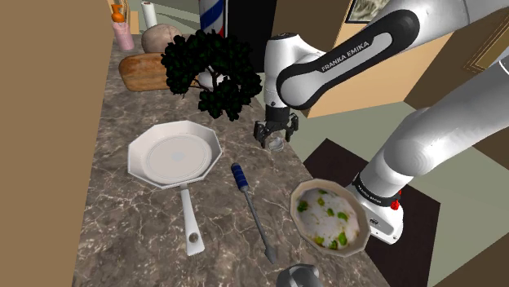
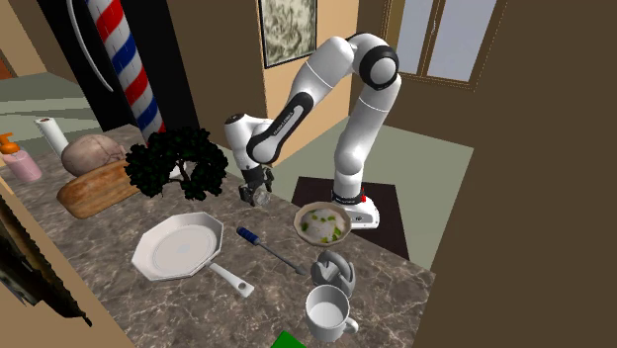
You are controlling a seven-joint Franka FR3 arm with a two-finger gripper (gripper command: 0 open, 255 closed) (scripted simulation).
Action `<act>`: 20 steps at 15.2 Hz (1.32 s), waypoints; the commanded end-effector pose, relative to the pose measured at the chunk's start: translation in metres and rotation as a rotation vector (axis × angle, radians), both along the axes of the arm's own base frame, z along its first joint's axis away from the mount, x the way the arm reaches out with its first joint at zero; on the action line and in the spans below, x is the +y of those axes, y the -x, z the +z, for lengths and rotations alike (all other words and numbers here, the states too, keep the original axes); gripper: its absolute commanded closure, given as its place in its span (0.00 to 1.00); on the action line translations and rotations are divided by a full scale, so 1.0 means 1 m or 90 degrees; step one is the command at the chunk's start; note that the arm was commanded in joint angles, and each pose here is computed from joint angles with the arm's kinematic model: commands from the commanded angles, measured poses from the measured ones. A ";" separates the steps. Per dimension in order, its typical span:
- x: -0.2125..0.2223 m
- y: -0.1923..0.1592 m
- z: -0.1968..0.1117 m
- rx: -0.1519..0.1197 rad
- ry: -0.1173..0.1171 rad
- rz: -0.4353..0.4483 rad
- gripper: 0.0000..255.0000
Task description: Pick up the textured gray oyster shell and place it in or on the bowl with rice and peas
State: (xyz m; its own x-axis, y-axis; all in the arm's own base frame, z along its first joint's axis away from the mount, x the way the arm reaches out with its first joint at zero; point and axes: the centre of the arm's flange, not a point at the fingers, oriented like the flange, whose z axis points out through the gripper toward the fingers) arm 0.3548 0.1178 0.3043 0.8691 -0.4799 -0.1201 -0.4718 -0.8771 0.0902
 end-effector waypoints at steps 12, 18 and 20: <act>0.000 0.000 0.000 0.000 0.000 0.000 1.00; 0.000 0.000 0.015 0.000 0.000 0.000 1.00; 0.000 0.000 0.026 0.000 0.000 0.000 1.00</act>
